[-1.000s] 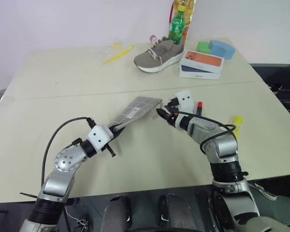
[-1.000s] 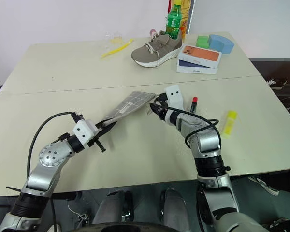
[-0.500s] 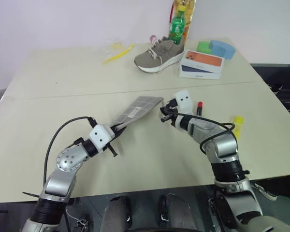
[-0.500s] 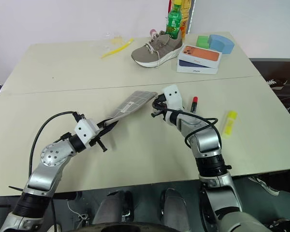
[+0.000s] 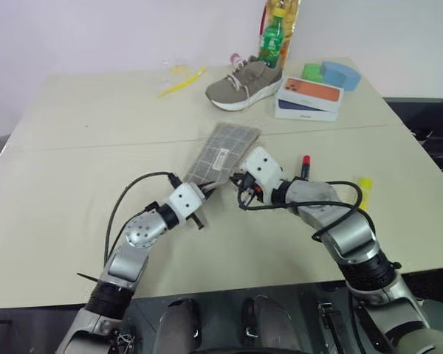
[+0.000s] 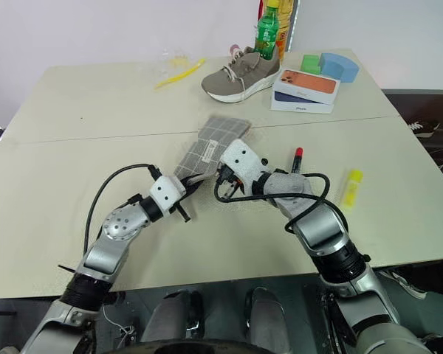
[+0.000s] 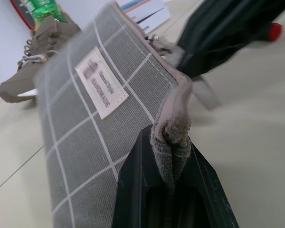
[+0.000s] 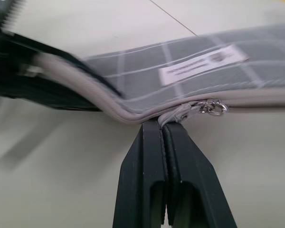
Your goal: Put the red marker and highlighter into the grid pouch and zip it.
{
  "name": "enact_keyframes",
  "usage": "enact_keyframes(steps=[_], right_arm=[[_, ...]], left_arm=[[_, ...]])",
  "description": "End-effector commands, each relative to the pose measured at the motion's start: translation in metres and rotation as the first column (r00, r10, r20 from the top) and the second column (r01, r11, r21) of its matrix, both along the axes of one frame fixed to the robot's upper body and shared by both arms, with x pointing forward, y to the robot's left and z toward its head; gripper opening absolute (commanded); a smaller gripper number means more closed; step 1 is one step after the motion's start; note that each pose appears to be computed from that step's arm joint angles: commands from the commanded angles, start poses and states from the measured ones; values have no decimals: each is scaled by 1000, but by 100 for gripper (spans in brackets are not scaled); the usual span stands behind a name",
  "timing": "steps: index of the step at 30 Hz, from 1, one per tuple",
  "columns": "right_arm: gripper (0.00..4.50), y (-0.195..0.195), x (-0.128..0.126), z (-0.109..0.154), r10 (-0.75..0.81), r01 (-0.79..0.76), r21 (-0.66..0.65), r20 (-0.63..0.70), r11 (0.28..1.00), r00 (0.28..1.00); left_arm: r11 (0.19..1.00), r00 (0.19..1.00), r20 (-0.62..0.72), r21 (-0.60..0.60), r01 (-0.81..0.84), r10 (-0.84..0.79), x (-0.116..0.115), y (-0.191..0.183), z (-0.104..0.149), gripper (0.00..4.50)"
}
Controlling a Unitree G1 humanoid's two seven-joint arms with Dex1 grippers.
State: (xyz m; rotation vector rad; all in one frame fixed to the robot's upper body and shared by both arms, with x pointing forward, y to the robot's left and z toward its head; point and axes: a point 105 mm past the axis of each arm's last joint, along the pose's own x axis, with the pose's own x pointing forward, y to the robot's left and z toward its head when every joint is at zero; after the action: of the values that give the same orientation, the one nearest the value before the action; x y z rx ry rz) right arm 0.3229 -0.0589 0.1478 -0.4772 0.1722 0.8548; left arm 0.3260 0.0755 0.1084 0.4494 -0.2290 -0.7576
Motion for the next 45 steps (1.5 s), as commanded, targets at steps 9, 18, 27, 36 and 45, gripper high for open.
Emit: enact_keyframes(steps=[9, 18, 27, 36, 45], right_arm=[[5, 17, -28, 8, 152, -147, -80, 54, 986, 987], [5, 14, -35, 0, 158, -154, -117, 29, 981, 987], [5, -7, -24, -3, 88, -81, -161, 35, 984, 996], [5, 9, -36, 4, 175, -169, -127, 35, 977, 984], [395, -14, -30, 17, 74, -70, -95, 47, 993, 996]], left_arm=[[993, 998, 44, -112, 49, -44, 9, -30, 23, 0], [976, 998, 29, -213, 53, -48, 11, -32, 34, 0], [970, 997, 7, -229, 78, -78, 3, -25, 36, 0], [980, 998, 16, -188, 60, -58, 10, -35, 33, 0], [983, 999, 21, -181, 34, -31, 12, -34, 31, 0]])
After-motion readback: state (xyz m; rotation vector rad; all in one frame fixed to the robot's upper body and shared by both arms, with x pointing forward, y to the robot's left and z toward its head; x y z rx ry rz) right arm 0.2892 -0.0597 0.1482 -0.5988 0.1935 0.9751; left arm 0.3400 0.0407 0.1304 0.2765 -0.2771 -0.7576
